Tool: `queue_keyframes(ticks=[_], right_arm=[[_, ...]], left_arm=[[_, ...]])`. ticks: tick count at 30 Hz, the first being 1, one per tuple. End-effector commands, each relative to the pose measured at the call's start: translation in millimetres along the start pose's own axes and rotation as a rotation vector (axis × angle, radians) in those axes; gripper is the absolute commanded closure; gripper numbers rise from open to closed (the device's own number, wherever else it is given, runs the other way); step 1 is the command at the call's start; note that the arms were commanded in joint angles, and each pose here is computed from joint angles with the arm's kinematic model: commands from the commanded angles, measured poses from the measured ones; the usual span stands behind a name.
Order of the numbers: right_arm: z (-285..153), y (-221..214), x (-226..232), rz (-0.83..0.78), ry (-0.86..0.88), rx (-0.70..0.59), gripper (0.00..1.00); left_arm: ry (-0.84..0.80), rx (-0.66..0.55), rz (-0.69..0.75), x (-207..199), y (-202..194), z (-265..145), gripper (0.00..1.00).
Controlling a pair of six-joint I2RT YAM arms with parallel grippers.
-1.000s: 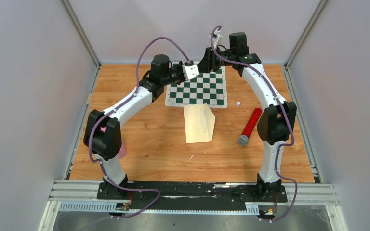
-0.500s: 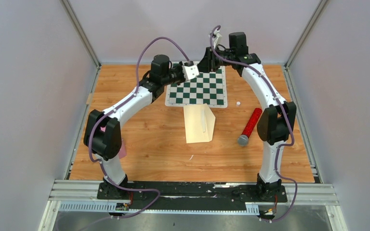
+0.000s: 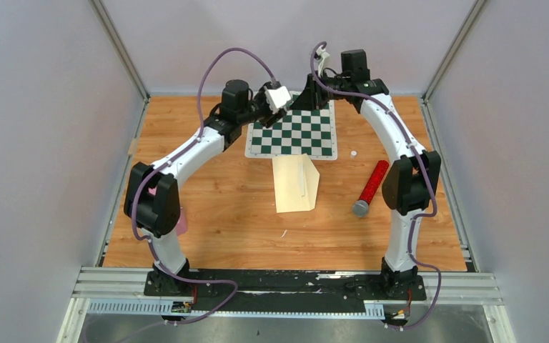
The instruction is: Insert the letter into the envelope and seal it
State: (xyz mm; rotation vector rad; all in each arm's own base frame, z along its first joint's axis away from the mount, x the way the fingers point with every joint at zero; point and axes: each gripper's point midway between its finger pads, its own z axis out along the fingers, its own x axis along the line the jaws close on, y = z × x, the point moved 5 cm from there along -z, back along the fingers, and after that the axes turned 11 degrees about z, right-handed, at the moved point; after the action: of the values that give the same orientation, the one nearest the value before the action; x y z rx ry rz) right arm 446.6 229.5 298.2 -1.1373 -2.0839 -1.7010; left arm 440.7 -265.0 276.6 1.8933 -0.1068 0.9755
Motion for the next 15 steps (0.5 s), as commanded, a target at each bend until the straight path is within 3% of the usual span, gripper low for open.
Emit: queue_keyframes(ticks=[1,7,11,12,15], right_arm=[[-23,-6,3,-0.179,-0.085,0.046,1.0],[-39,-33,-4,-0.284,-0.191,0.22,1.0],[-35,-50,-4,-0.339,-0.25,0.392,1.0],[-33,-56,-4,-0.342,-0.266,0.431,1.0],[-22,-78,-6,-0.341,-0.316,0.533,1.0]], left_arm=[[0.085,0.014,-0.347,18,-7,-36,0.35],[0.058,0.005,-0.77,-1,-39,-58,0.35],[-0.06,-0.036,-1.007,-28,-54,-48,0.49],[-0.113,-0.043,-1.034,-39,-58,-45,0.57],[-0.157,-0.103,-1.092,-50,-62,-38,0.67]])
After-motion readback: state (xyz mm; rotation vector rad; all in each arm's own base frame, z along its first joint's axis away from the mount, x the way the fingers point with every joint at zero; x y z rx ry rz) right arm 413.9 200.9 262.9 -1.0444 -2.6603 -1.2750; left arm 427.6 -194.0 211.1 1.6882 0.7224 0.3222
